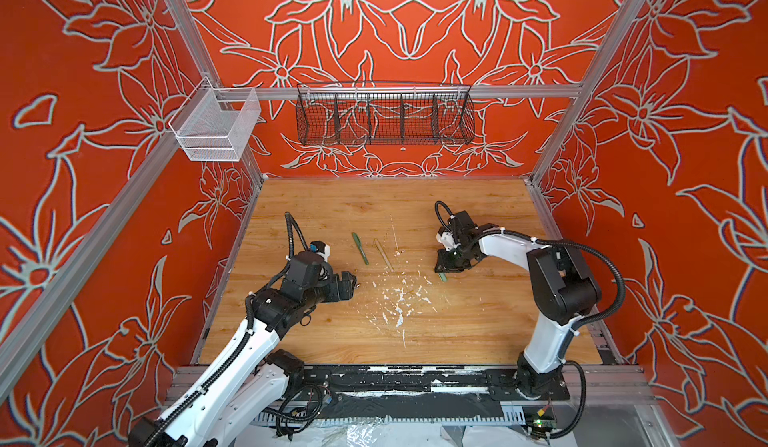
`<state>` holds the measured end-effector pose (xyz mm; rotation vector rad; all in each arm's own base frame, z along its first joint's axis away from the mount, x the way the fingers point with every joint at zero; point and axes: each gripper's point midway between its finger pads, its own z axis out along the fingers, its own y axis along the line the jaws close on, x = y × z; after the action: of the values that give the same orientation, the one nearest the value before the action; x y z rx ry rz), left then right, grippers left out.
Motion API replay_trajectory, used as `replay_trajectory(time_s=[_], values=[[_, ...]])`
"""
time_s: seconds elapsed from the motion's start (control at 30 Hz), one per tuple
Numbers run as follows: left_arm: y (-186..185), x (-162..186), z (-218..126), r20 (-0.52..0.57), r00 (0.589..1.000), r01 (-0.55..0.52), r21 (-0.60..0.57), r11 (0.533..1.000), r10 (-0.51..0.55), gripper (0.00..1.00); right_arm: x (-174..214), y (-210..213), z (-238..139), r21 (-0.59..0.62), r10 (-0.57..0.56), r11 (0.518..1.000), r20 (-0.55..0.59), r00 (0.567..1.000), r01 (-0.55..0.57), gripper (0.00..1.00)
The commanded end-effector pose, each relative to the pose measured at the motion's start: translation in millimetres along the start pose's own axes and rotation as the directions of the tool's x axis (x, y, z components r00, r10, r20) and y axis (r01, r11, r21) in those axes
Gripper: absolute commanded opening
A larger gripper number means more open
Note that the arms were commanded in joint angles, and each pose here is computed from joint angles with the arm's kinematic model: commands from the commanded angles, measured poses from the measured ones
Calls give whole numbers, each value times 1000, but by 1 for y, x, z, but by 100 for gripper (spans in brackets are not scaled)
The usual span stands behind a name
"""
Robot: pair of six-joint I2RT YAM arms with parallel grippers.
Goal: Insert the pens into the pen caps
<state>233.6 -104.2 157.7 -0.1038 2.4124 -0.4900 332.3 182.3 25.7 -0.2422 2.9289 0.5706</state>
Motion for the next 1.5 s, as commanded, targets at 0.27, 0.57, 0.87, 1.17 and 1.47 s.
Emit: replay_trajectory(time_s=[0.27,0.57,0.87,1.17,1.47], values=[[2,11,5,-40,999,35,7,999,-35,97,22,-28,9,139,-29,989,-83,996,41,21],[5,17,11,-68,995,67,-12,998,-68,97,33,-33,9,311,-89,943,-113,990,120,24],[11,27,14,-108,989,101,-46,994,-105,97,26,-25,6,300,-88,948,-79,993,108,15],[13,39,30,-197,974,94,-86,992,-110,97,4,1,-27,213,-74,975,46,996,63,10],[6,53,57,-368,930,-55,-143,988,-1,97,-7,24,-66,99,-42,995,182,982,25,5]])
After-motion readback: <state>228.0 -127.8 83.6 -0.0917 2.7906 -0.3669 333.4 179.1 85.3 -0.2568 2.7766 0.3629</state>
